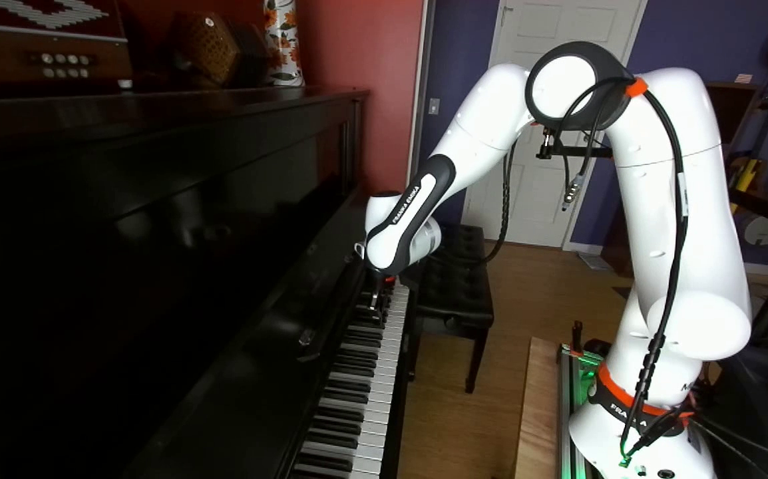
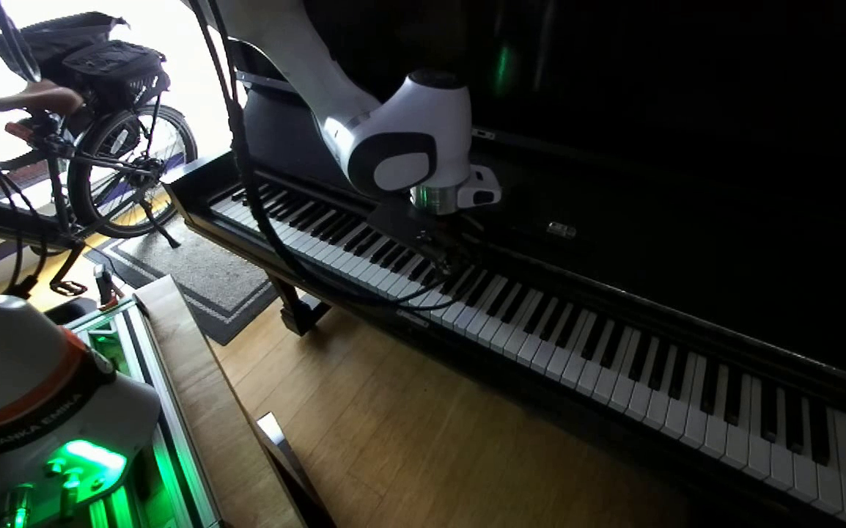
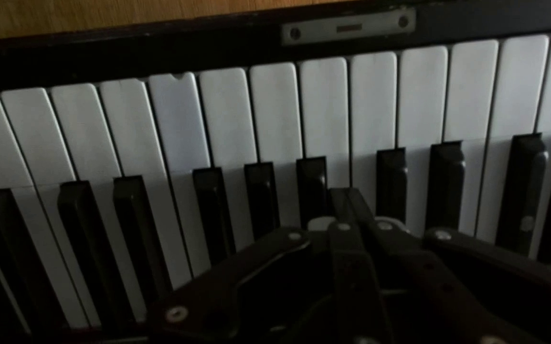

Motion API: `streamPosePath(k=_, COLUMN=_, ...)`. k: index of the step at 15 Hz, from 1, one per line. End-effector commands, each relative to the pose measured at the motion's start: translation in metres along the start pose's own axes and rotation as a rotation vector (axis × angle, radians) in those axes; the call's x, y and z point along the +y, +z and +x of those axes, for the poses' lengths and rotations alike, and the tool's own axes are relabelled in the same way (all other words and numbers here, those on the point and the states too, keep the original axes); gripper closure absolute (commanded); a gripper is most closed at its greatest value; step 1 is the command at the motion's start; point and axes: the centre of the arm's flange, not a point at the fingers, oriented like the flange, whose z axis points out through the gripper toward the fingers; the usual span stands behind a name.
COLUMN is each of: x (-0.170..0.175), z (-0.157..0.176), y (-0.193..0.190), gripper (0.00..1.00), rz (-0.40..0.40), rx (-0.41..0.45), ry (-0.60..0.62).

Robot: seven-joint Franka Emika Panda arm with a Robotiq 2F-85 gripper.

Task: Press a black key on the middle keys of the piano

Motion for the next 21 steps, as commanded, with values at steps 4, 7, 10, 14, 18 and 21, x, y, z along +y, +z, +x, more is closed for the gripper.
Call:
streamPosePath(k=4, x=0.005, z=0.004, y=0.014, gripper=1.00, rz=-0.030, rx=0.022, ry=-0.019)
streamPosePath(k=7, x=0.005, z=0.005, y=0.017, gripper=1.00, rz=-0.036, rx=0.019, ry=-0.030)
streamPosePath(k=10, x=0.005, z=0.006, y=0.020, gripper=1.00, rz=-0.038, rx=0.013, ry=-0.037)
streamPosePath(k=14, x=0.006, z=0.007, y=0.026, gripper=1.00, rz=-0.038, rx=0.004, ry=-0.043)
streamPosePath(k=18, x=0.007, z=0.007, y=0.030, gripper=1.00, rz=-0.035, rx=-0.001, ry=-0.044)
streamPosePath(k=21, x=0.007, z=0.007, y=0.031, gripper=1.00, rz=-0.035, rx=-0.003, ry=-0.045)
